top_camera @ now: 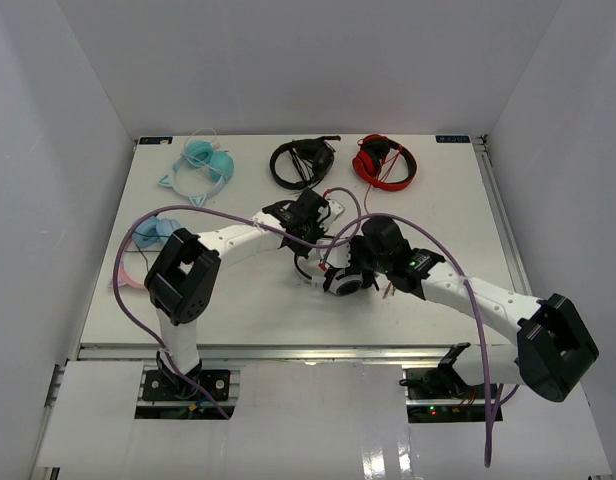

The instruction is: Wrap the headphones

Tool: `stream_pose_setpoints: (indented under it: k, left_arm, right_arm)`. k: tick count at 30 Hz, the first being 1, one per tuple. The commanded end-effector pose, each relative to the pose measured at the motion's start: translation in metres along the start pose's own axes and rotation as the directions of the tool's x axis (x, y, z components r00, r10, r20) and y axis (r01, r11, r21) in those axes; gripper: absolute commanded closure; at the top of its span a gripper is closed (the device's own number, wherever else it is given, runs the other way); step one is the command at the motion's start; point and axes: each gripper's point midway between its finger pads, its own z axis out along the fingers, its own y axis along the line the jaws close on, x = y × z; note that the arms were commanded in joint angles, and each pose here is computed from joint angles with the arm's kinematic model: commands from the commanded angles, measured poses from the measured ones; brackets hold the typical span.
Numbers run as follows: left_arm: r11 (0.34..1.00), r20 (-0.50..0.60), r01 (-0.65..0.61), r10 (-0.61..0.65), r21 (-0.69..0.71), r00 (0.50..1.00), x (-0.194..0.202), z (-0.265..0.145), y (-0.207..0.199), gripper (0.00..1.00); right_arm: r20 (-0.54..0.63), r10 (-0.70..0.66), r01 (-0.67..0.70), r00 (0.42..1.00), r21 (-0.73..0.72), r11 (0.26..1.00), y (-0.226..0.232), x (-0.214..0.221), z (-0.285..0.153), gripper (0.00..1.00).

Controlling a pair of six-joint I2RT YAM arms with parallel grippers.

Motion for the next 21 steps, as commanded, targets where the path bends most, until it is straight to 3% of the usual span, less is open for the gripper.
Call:
stream_pose_setpoints:
  k: [1,6,9,21]
  left_arm:
    - [0.994,-0.052,-0.067,0.072,0.087,0.996,0.012,-0.006,-0.012,1.00]
    - [0.990,-0.046,-0.053,0.059,0.128,0.997,0.015,-0.009,-0.018,1.00]
    - [0.987,-0.040,-0.030,0.037,0.159,0.999,0.019,-0.011,-0.019,1.00]
    - [0.964,0.002,0.197,-0.200,0.180,0.980,0.019,-0.019,0.019,1.00]
  right_arm:
    - [-0.039,-0.128,0.134,0.991,0.212,0.968,-0.061,-0.011,-0.004,0.77]
    - [-0.085,-0.203,0.217,0.976,0.241,0.946,-0.063,-0.002,0.010,0.53]
    - [-0.101,-0.212,0.233,0.972,0.281,0.931,-0.068,0.003,0.015,0.44]
    - [-0.041,-0.020,0.028,0.999,0.197,0.980,-0.059,0.040,-0.012,0.34]
